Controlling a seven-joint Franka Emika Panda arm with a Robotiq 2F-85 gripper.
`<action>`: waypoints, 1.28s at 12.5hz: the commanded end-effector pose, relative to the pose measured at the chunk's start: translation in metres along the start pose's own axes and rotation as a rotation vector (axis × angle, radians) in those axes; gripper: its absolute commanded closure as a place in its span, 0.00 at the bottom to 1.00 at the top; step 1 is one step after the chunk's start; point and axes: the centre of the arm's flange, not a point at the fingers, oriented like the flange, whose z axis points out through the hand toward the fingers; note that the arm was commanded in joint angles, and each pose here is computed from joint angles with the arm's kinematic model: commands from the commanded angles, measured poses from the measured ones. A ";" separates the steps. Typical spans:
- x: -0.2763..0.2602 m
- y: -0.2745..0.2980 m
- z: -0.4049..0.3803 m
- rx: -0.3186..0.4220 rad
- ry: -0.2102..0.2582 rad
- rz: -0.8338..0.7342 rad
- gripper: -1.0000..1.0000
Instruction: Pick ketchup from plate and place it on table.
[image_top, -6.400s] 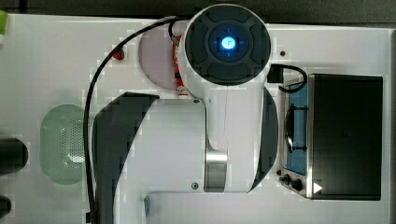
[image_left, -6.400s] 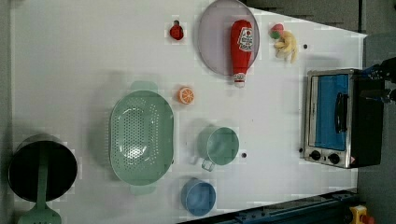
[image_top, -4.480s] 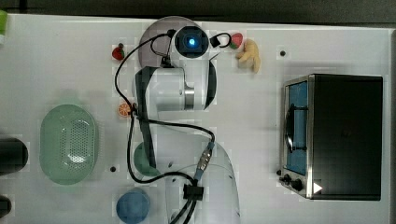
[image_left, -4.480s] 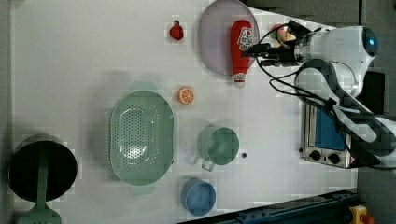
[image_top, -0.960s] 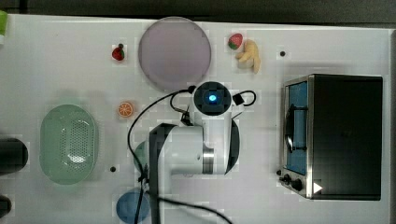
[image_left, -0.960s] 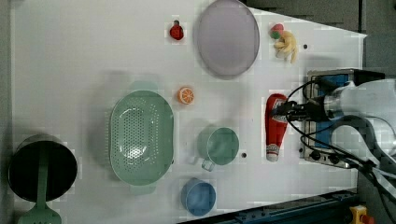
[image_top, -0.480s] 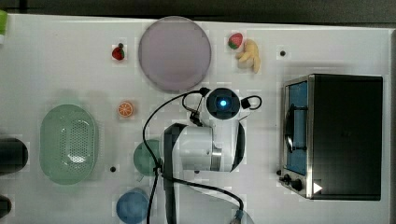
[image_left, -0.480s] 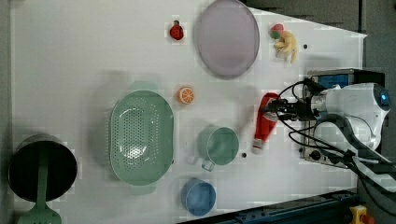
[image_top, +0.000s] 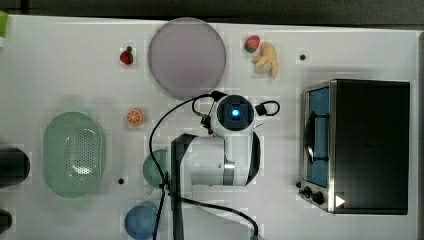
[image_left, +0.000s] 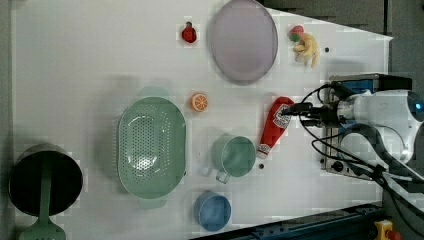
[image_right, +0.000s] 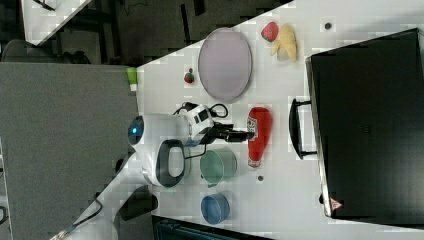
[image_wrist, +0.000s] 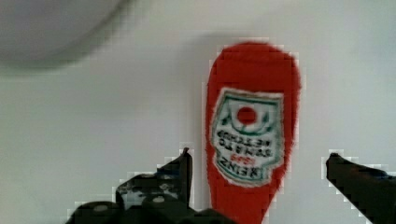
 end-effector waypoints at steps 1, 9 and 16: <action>0.014 0.010 -0.095 0.053 0.099 0.333 0.00; 0.002 0.016 -0.294 0.035 0.068 0.502 0.00; -0.013 0.007 -0.334 -0.013 -0.007 0.473 0.00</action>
